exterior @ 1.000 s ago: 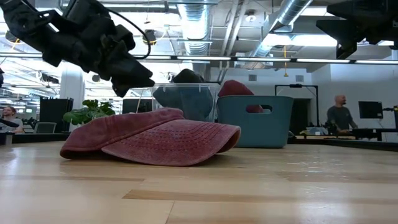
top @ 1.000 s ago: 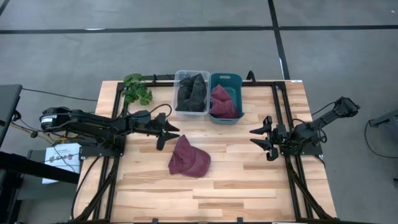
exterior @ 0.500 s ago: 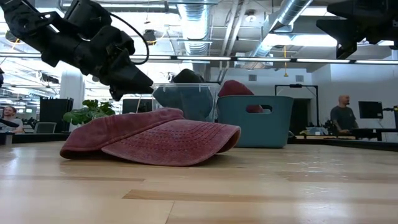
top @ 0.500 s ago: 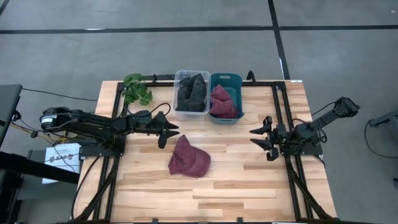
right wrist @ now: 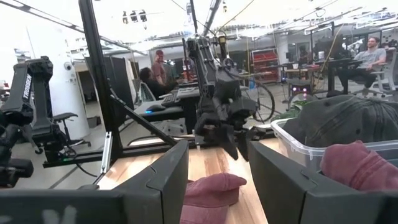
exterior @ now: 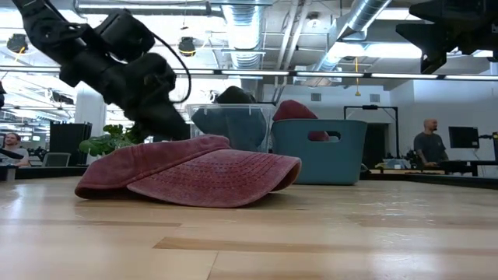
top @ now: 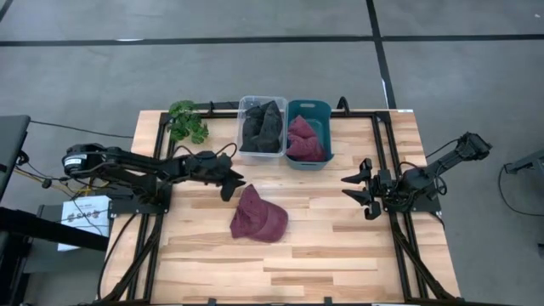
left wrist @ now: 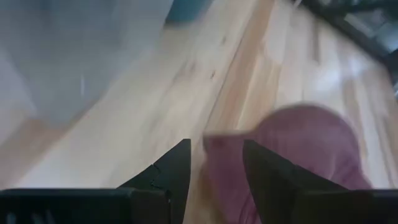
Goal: Pick & Place hat
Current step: Put the red cap into the blue bin
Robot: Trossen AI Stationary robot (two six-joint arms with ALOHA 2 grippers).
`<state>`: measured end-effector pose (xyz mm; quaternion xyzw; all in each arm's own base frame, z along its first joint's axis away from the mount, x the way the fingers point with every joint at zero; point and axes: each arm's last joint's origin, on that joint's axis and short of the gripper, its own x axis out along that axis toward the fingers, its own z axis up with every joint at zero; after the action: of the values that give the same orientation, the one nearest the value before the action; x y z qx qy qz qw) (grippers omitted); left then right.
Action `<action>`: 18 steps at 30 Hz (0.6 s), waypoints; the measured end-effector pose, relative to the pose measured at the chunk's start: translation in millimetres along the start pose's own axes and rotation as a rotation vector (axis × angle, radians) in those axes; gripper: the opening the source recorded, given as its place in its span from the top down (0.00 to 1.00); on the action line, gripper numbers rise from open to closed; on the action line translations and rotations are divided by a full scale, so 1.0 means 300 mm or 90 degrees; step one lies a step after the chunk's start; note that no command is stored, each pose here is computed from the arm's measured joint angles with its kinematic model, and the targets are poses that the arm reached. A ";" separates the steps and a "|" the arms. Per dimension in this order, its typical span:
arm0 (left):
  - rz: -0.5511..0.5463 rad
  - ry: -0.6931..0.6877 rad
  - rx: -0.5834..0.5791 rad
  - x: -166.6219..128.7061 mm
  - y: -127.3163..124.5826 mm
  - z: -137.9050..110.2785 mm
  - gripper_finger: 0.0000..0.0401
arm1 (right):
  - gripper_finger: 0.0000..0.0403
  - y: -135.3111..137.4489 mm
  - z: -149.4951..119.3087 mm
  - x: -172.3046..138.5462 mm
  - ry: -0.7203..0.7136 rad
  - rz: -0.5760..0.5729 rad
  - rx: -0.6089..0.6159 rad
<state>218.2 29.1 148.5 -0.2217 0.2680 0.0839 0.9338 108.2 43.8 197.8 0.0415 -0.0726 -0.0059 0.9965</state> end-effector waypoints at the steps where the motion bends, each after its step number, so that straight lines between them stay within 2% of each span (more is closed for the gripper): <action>1: 0.000 0.016 -0.006 -0.001 0.001 -0.004 0.64 | 0.60 0.000 0.001 0.000 0.000 0.000 0.000; 6: -0.083 0.071 -0.010 -0.005 -0.027 -0.024 0.64 | 0.60 0.000 0.000 0.000 0.000 0.000 0.000; 10: -0.109 0.084 0.015 -0.004 -0.056 -0.038 0.64 | 0.60 0.000 0.000 0.000 0.001 0.000 0.000; 13: -0.105 0.088 0.025 -0.001 -0.066 -0.046 0.64 | 0.60 0.000 -0.001 0.000 0.002 0.000 -0.001; 18: -0.064 0.091 -0.001 0.012 -0.065 -0.060 0.64 | 0.60 0.000 0.000 0.000 0.001 0.000 0.004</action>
<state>218.2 3.8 140.0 -0.2408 0.3225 0.0210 0.9152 108.2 43.9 197.6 0.0447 -0.0716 -0.0052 0.9964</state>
